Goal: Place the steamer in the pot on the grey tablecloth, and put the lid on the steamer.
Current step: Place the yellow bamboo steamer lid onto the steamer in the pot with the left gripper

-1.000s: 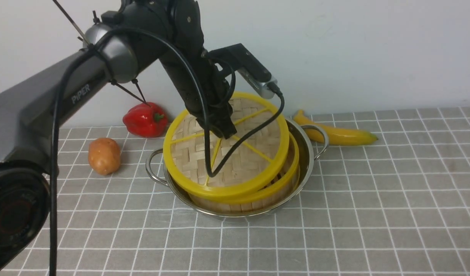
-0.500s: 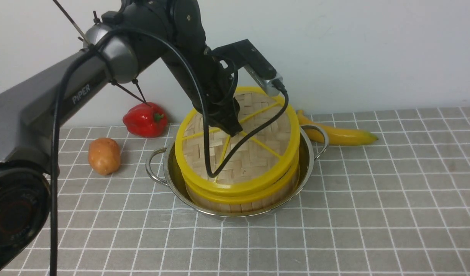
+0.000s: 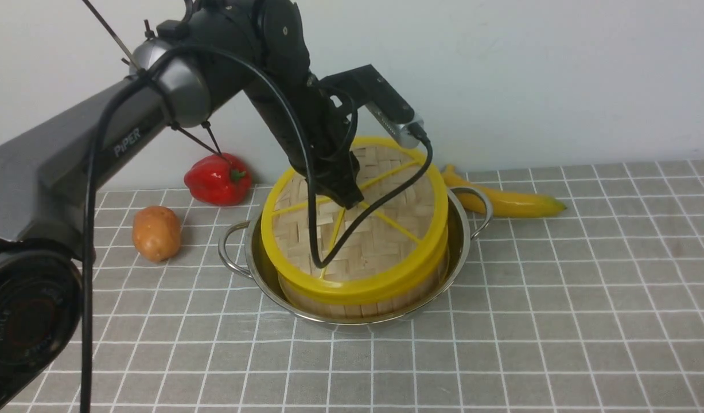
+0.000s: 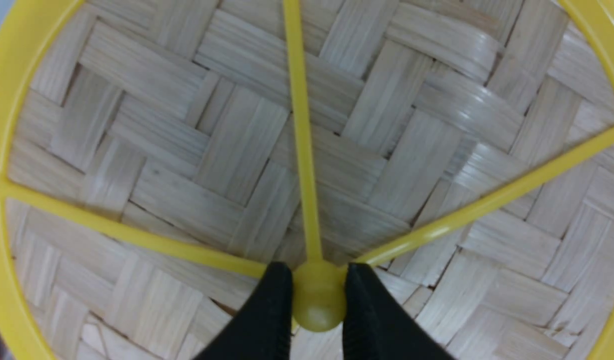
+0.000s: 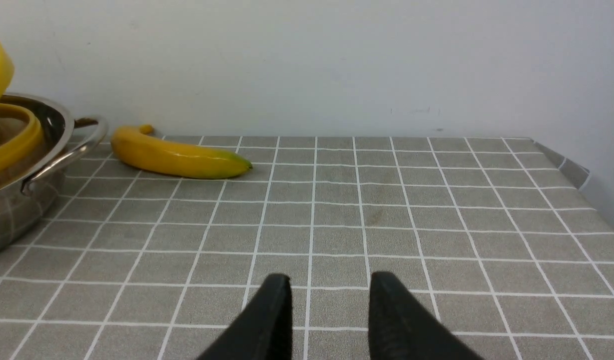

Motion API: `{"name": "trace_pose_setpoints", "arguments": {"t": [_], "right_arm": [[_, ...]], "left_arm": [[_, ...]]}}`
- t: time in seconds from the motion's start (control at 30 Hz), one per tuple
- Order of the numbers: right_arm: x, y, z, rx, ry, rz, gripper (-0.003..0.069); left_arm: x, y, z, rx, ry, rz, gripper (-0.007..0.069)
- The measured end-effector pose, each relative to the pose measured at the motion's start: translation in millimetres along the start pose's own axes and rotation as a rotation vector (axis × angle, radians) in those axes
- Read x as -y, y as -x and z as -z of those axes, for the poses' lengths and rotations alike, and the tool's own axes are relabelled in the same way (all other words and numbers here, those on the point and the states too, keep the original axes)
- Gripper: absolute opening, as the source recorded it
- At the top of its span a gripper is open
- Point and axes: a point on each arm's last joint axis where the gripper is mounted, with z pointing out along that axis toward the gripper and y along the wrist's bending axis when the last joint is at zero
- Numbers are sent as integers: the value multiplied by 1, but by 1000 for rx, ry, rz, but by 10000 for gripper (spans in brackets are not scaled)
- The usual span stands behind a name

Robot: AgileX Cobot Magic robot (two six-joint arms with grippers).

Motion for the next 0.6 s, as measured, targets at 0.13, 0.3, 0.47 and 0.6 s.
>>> {"name": "trace_pose_setpoints", "arguments": {"t": [0.13, 0.3, 0.47, 0.6], "right_arm": [[0, 0, 0, 0, 0, 0, 243], [0, 0, 0, 0, 0, 0, 243], [0, 0, 0, 0, 0, 0, 243], [0, 0, 0, 0, 0, 0, 243]], "left_arm": [[-2, 0, -12, -9, -6, 16, 120], [-1, 0, -12, -1, -17, 25, 120], [-1, 1, -9, 4, -12, 25, 120], [-1, 1, -3, 10, 0, 27, 120]]}}
